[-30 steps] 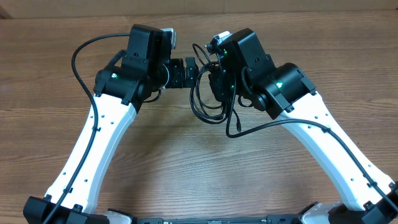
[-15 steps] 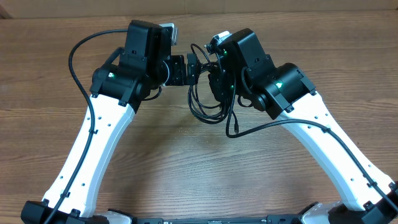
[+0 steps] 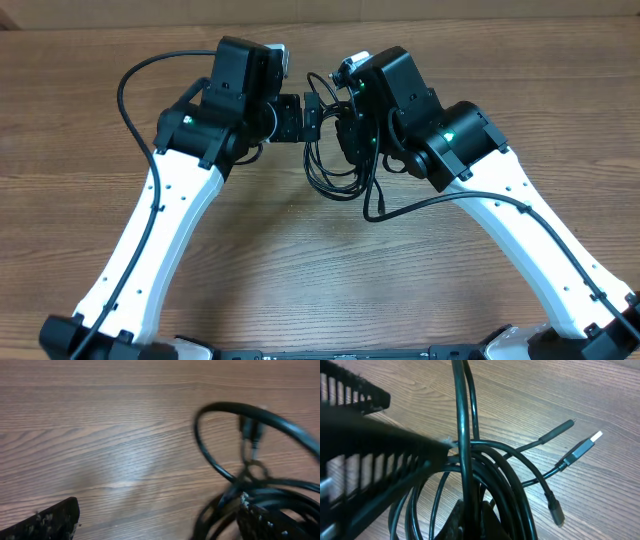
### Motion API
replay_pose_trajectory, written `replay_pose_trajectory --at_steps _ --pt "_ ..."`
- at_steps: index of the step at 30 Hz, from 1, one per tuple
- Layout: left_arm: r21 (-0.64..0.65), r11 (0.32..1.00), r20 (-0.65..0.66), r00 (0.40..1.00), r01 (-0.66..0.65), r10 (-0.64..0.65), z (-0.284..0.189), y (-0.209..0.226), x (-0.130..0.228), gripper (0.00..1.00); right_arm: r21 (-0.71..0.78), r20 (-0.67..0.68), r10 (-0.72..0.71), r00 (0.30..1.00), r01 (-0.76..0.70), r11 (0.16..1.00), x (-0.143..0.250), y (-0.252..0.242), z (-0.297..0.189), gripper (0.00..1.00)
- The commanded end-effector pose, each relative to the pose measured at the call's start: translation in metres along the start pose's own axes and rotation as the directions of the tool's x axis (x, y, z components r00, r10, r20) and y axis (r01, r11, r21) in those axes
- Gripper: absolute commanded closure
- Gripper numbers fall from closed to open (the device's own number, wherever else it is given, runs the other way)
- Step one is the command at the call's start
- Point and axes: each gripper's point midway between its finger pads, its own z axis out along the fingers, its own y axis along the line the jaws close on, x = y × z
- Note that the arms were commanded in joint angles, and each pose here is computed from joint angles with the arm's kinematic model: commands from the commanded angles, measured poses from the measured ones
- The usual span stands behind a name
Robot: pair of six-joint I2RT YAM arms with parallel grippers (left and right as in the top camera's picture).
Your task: Untangle cables
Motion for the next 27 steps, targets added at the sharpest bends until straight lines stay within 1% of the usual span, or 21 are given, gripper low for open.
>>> replay_pose_trajectory --at_steps 1,4,7,9,13,14,15,16,17,19,23,25,27 --pt "-0.106 0.994 -0.050 0.999 0.012 -0.018 0.031 0.019 0.006 0.00 -0.008 0.007 0.005 1.000 -0.004 1.000 -0.001 0.001 -0.004 0.96" --pt "-0.187 0.982 -0.116 0.993 -0.006 -0.016 0.056 0.038 0.019 0.00 -0.006 -0.001 0.005 1.000 -0.005 1.000 0.001 0.001 -0.004 0.96" --pt "-0.227 0.974 -0.163 0.986 -0.023 -0.015 0.077 0.050 0.028 0.01 -0.005 -0.007 0.005 1.000 -0.005 1.000 0.002 0.000 -0.004 0.96" --pt "-0.243 0.969 -0.171 0.985 -0.033 -0.009 0.085 0.055 0.029 0.03 -0.005 -0.008 0.005 1.000 -0.005 1.000 0.003 0.000 -0.004 0.96" --pt "-0.315 0.948 -0.149 0.989 -0.052 0.004 0.081 0.068 0.024 0.04 -0.003 -0.008 0.005 1.000 -0.005 1.000 0.003 0.000 -0.004 0.96" --pt "-0.322 0.945 -0.153 0.988 -0.063 0.014 0.079 0.071 0.024 0.11 0.000 -0.009 0.005 1.000 -0.005 1.000 0.003 -0.001 -0.004 0.96" --pt "-0.322 0.943 -0.165 0.986 -0.078 0.025 0.078 0.072 0.025 0.30 0.003 -0.009 0.005 1.000 -0.005 1.000 0.003 -0.001 -0.004 0.96" --pt "-0.327 0.941 -0.182 0.983 -0.090 0.030 0.076 0.075 0.028 0.60 0.008 -0.010 0.005 1.000 -0.005 1.000 0.003 -0.002 -0.004 0.96" --pt "-0.345 0.934 -0.197 0.980 -0.095 0.027 0.074 0.081 0.031 0.96 0.011 -0.009 0.005 1.000 -0.005 1.000 0.003 -0.002 -0.004 0.96" --pt "-0.399 0.911 -0.230 0.973 -0.107 0.013 0.067 0.094 0.039 0.96 0.018 -0.009 0.006 1.000 -0.006 1.000 0.003 -0.004 -0.004 0.96" --pt "-0.531 0.837 -0.287 0.957 -0.131 -0.033 0.037 0.130 0.052 0.96 0.029 -0.006 0.010 1.000 -0.010 1.000 0.002 -0.008 -0.004 0.96" --pt "-0.578 0.807 -0.290 0.955 -0.120 -0.066 0.015 0.145 0.055 0.96 0.036 0.001 0.020 1.000 -0.020 0.999 0.000 -0.013 -0.004 0.96" --pt "-0.596 0.798 -0.265 0.960 -0.090 -0.089 -0.004 0.153 0.053 0.96 0.047 0.016 0.036 0.999 -0.037 0.998 -0.004 -0.021 -0.004 0.96"
